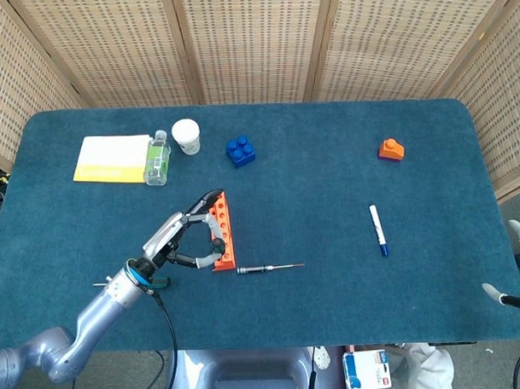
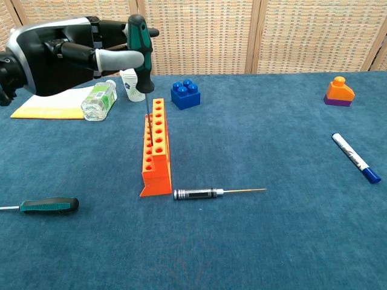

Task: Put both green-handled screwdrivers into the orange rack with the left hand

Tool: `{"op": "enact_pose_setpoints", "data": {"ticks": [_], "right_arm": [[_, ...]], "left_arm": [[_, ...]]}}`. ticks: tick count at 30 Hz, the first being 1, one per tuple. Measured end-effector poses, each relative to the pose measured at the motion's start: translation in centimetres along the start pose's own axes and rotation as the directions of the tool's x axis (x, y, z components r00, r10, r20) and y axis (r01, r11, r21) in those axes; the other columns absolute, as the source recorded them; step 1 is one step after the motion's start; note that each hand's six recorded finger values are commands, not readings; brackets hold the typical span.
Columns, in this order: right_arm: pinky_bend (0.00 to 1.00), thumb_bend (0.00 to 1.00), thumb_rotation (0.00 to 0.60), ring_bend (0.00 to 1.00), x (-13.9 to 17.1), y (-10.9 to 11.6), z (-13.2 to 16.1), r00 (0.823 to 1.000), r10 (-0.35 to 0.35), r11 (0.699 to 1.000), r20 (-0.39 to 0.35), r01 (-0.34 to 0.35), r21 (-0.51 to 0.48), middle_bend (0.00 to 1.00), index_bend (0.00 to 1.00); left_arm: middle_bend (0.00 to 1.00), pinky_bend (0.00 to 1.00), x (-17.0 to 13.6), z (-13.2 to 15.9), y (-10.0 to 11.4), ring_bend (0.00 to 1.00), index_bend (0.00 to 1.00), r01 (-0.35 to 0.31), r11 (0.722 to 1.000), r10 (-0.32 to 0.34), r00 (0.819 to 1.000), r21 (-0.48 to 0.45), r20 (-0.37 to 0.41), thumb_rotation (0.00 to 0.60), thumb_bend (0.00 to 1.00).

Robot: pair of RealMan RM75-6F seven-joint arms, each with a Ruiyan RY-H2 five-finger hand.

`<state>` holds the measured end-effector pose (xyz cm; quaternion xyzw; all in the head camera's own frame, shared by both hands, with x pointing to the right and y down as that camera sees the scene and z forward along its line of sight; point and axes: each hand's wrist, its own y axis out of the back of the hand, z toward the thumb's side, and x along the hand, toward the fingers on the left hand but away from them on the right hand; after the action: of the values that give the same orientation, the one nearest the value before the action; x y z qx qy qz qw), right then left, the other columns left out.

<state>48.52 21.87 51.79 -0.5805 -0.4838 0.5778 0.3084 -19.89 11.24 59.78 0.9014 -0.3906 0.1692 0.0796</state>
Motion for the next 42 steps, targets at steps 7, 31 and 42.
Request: {"op": "enact_pose_setpoints", "data": {"ticks": [7,31,42], "right_arm": [[0.00,0.00,0.600,0.00,-0.1,0.1,-0.1,1.000,0.000,1.000,0.004,0.000,-0.005,0.00,0.01],[0.00,0.00,0.600,0.00,-0.1,0.1,-0.3,1.000,0.005,1.000,0.008,-0.005,-0.015,0.00,0.01],[0.00,0.00,0.600,0.00,-0.2,0.1,-0.4,1.000,0.010,1.000,0.009,-0.009,-0.020,0.00,0.01]], "left_arm": [[0.00,0.00,0.5,-1.0,0.0,0.00,0.56,-0.008,1.000,0.008,1.000,-0.003,-0.012,0.600,0.30],[0.00,0.00,1.5,-2.2,-0.7,0.00,0.56,-0.005,1.000,0.004,1.000,-0.022,-0.015,0.600,0.30],[0.00,0.00,1.5,-4.8,-0.6,0.00,0.56,-0.011,1.000,0.010,0.999,-0.025,-0.054,0.600,0.30]]}}
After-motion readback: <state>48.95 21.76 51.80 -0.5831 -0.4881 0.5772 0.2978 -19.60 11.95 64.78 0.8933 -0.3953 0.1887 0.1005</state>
